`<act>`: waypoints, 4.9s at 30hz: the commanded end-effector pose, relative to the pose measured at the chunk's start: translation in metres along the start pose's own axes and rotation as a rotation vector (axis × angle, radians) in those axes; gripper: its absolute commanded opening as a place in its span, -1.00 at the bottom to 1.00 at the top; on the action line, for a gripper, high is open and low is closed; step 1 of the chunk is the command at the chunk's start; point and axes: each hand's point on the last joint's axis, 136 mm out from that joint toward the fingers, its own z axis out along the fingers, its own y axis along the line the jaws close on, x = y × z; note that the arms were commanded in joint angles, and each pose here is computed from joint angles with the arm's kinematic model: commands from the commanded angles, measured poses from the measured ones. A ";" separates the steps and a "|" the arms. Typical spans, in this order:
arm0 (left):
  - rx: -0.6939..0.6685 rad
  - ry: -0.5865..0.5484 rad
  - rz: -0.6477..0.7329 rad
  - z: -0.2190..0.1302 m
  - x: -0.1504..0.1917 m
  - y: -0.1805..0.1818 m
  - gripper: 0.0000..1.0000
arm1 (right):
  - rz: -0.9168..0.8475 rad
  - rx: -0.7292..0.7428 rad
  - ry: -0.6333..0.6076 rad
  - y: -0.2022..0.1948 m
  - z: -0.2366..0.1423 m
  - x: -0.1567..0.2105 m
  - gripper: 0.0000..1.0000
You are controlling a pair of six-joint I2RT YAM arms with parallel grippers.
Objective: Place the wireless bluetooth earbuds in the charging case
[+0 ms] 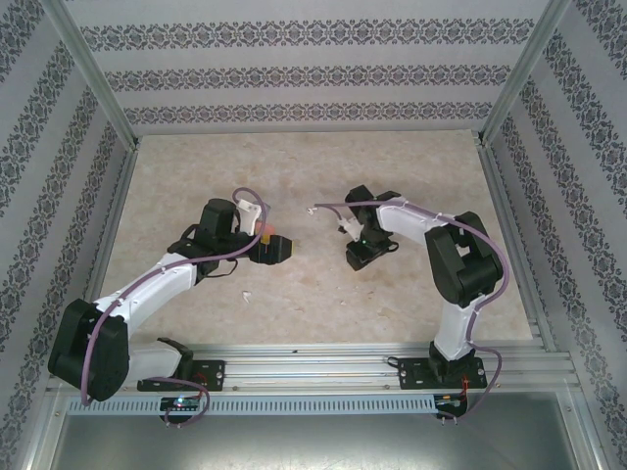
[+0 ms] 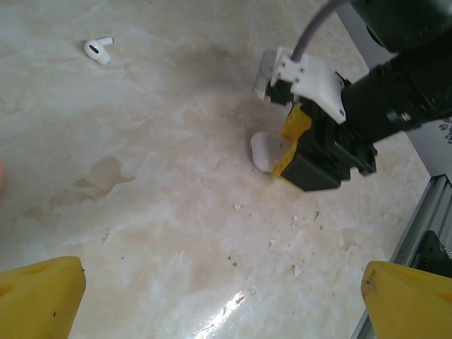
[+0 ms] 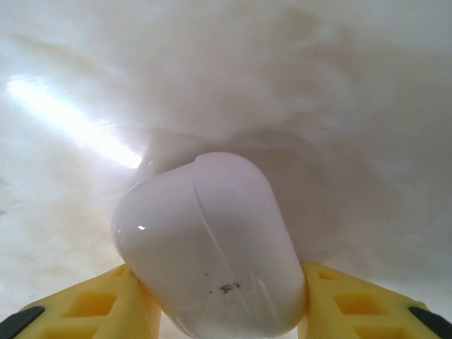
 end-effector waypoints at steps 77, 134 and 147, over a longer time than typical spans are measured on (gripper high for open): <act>0.397 -0.038 0.001 -0.005 -0.031 -0.083 -0.92 | -0.248 -0.216 -0.781 0.138 -0.206 -0.056 0.21; 0.574 -0.417 0.384 -0.087 -0.043 -0.133 -1.00 | 0.124 -0.850 -0.829 0.129 -0.254 -0.103 0.34; 0.246 -0.423 0.370 -0.091 -0.040 -0.086 -1.00 | 0.223 -0.789 -0.808 0.119 -0.260 -0.093 0.38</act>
